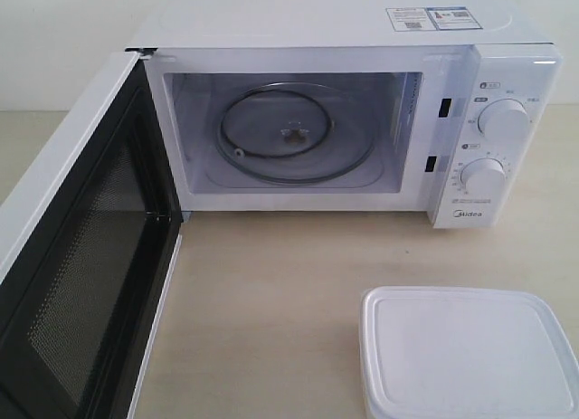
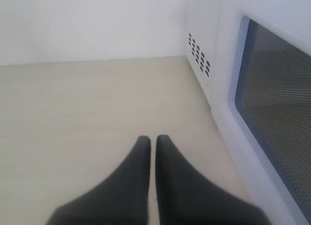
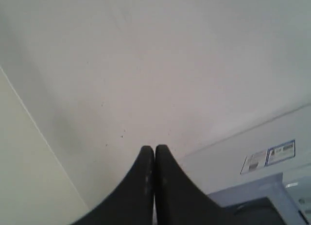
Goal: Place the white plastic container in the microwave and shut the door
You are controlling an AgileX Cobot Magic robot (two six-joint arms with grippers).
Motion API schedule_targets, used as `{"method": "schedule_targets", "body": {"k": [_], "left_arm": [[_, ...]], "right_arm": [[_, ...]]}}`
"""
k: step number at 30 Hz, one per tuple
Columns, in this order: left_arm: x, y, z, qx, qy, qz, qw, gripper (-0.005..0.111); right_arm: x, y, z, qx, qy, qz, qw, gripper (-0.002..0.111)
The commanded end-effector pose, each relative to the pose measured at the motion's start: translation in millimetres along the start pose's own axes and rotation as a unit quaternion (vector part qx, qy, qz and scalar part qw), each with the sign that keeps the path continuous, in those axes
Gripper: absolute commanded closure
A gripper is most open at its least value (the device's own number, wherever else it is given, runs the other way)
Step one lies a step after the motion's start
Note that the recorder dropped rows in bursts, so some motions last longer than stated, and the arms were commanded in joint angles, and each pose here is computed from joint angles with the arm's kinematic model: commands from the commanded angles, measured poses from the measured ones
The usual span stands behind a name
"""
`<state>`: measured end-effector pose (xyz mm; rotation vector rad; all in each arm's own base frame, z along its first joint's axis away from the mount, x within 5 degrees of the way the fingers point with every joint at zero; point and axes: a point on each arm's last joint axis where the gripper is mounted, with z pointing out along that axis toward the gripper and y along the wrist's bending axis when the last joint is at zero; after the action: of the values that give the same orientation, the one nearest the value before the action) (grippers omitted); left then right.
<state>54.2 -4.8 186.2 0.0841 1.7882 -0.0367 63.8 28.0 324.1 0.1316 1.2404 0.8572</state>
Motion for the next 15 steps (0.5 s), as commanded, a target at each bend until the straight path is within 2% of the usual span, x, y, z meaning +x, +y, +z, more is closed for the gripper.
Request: {"method": "schedule_targets", "body": {"k": [1, 8, 12, 15], "left_arm": [[0.6, -0.1, 0.1, 0.0, -0.001, -0.008, 1.0, 0.102], [0.6, -0.1, 0.1, 0.0, -0.001, -0.008, 1.0, 0.102], [0.6, -0.1, 0.1, 0.0, -0.001, -0.008, 1.0, 0.102], [0.6, -0.1, 0.1, 0.0, -0.001, -0.008, 1.0, 0.102]], "right_arm": [[8.1, -1.7, 0.2, 0.008, 0.055, 0.036, 0.998, 0.108], [27.9, -11.7, -3.6, 0.057, 0.154, 0.103, 0.981, 0.108], [62.2, -23.7, -9.1, 0.065, 0.228, 0.129, 0.963, 0.108], [88.0, -31.1, -15.6, 0.077, 0.277, 0.197, 0.937, 0.108]]}}
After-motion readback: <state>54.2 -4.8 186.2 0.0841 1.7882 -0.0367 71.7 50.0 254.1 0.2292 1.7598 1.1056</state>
